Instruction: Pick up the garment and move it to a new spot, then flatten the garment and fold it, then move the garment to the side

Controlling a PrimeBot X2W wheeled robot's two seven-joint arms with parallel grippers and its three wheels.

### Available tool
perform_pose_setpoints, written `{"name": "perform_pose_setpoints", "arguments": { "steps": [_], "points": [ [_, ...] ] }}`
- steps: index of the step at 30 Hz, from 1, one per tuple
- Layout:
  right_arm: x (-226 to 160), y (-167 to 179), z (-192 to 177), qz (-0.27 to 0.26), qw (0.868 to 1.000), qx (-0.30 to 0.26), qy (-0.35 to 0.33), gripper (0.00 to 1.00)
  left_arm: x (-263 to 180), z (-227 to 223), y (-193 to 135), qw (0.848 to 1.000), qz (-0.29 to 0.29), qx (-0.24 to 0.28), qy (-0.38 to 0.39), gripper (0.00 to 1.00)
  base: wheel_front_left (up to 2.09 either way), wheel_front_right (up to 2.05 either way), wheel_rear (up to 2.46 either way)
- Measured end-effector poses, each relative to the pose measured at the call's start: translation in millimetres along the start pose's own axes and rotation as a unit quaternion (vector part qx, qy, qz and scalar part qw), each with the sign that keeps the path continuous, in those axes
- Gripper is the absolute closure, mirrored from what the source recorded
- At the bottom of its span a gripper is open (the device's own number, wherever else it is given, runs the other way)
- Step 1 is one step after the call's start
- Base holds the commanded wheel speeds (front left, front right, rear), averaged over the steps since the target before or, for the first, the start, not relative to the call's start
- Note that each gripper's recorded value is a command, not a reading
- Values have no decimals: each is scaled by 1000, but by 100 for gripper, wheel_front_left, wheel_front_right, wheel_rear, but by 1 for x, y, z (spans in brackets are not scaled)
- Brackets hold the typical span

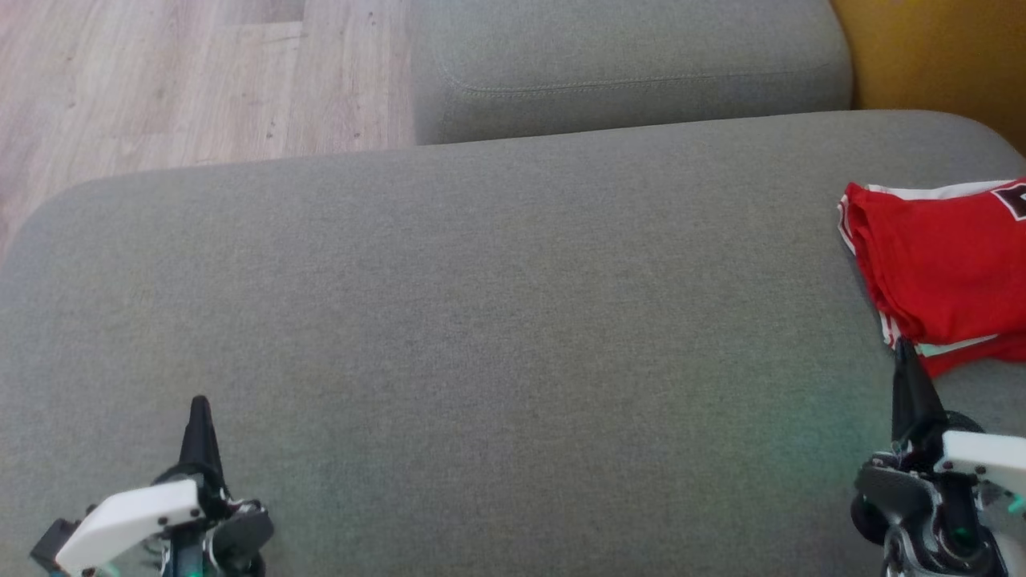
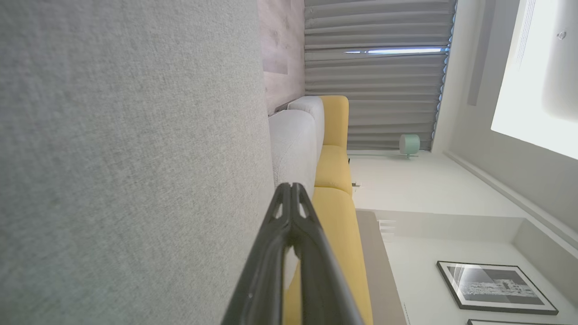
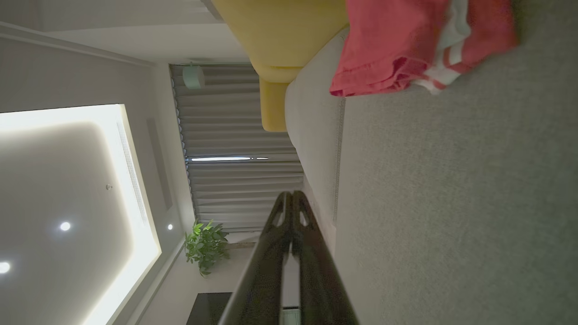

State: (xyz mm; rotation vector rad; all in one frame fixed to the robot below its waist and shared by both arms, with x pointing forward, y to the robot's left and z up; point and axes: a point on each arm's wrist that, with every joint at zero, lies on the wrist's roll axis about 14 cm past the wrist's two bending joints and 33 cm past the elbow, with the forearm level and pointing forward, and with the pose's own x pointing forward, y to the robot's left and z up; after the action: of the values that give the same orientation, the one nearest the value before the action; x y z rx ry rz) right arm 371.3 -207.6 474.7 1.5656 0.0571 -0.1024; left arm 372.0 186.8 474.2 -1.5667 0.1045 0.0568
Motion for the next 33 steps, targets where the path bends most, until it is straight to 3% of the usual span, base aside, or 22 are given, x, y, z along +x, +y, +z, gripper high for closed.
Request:
{"name": "perform_pose_setpoints", "arguments": {
  "steps": [33],
  "points": [
    [2,4,0,5,1000,4,0,100,2,3,-4,1000,-6,-9,-4,100,0,0,0]
  ]
}}
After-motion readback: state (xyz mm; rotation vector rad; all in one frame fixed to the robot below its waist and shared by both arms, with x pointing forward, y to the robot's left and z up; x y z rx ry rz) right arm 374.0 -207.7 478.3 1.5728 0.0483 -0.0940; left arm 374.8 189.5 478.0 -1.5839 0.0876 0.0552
